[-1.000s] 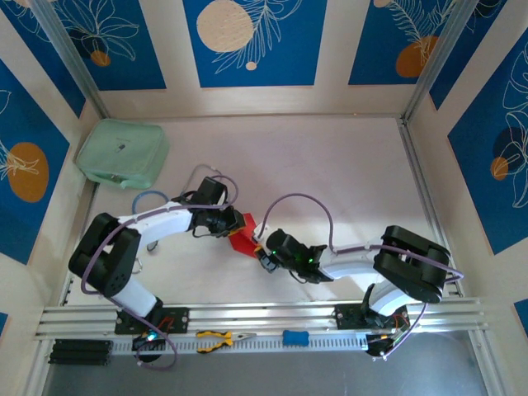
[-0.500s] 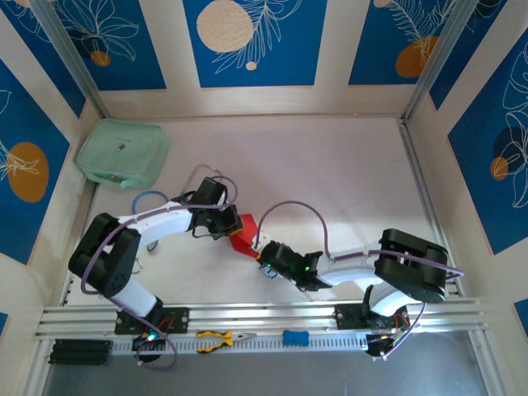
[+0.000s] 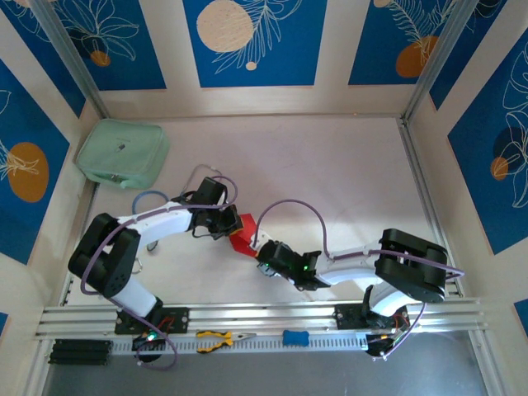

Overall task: Fold a paper plane with a square sheet of paper (pick it up from the middle)
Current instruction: Fourth fold the wing at the center of the table.

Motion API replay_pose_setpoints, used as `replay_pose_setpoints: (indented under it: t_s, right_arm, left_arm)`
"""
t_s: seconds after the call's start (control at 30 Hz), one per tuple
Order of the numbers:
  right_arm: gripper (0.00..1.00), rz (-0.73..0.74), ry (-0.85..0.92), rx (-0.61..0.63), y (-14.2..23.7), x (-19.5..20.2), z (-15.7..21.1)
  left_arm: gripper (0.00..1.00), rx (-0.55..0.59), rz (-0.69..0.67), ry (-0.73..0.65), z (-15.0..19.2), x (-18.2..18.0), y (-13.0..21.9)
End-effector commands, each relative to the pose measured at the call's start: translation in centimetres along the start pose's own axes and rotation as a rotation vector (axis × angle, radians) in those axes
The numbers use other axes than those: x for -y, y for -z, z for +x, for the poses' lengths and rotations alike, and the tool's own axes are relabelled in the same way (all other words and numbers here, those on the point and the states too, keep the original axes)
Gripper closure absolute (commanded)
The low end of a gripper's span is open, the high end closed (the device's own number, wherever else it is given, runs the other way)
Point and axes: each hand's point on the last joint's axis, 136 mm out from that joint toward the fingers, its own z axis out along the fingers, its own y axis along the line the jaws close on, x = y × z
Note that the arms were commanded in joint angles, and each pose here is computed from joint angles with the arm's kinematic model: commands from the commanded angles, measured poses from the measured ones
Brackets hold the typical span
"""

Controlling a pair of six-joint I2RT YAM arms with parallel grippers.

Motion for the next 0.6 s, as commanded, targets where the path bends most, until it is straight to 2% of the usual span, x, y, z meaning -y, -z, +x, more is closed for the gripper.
replay_pose_setpoints:
  t_s: [0.0, 0.2, 0.57]
  right_arm:
    - [0.78, -0.004, -0.038, 0.026, -0.3, -0.3, -1.2]
    - [0.78, 0.006, -0.049, -0.016, -0.5, -0.1, 0.0]
    - [0.81, 0.011, -0.057, -0.021, -0.9, 0.2, 0.1]
  left_arm:
    - [0.96, 0.004, 0.027, -0.002, 0.1, 0.6, 0.6]
    - [0.96, 0.005, 0.027, -0.004, 0.0, 0.6, 0.7]
    - [0.96, 0.005, 0.029, -0.001, 0.0, 0.6, 0.6]
